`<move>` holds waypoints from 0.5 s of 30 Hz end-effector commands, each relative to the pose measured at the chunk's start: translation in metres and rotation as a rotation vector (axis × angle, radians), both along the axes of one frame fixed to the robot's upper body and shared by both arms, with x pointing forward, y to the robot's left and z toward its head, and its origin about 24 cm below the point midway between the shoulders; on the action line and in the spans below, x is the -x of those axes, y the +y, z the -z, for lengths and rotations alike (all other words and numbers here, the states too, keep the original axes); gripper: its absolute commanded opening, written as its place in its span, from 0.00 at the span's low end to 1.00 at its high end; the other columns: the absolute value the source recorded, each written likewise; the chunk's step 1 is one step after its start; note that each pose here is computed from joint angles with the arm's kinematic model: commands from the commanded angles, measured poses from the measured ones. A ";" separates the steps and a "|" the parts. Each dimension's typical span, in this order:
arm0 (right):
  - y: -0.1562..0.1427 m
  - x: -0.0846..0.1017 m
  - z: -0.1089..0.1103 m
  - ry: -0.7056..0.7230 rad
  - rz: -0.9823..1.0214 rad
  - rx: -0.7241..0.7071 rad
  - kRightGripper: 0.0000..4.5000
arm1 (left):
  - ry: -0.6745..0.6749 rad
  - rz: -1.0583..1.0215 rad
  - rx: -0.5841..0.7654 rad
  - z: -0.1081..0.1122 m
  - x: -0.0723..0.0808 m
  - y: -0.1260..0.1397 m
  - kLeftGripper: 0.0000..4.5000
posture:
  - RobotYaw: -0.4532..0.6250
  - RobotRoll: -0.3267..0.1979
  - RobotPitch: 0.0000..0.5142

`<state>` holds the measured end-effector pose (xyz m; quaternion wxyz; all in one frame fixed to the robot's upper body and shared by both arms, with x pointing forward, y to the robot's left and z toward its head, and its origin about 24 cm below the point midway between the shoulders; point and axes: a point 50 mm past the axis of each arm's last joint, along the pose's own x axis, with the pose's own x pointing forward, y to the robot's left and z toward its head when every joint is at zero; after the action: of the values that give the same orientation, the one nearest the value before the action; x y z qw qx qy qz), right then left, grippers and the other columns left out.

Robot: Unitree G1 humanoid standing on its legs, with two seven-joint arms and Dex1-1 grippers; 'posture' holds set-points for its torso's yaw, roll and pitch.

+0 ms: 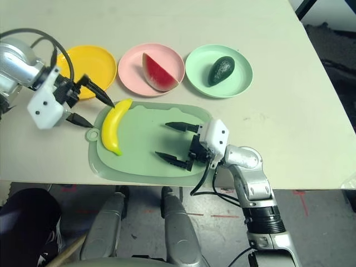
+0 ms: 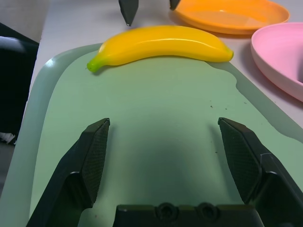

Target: Place the fruits into color-matched plates.

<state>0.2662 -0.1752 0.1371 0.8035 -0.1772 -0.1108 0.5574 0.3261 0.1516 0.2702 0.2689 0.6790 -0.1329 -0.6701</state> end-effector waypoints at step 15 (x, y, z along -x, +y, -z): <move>-0.001 0.009 -0.013 0.027 0.021 -0.257 0.99 | 0.022 0.079 -0.164 0.007 -0.001 -0.019 1.00 | 0.43 0.62 0.73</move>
<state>0.2626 -0.1771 0.1497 0.8295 -0.0816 -0.1662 0.5270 0.3266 0.1311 0.2639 0.2044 0.6756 -0.1159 -0.6989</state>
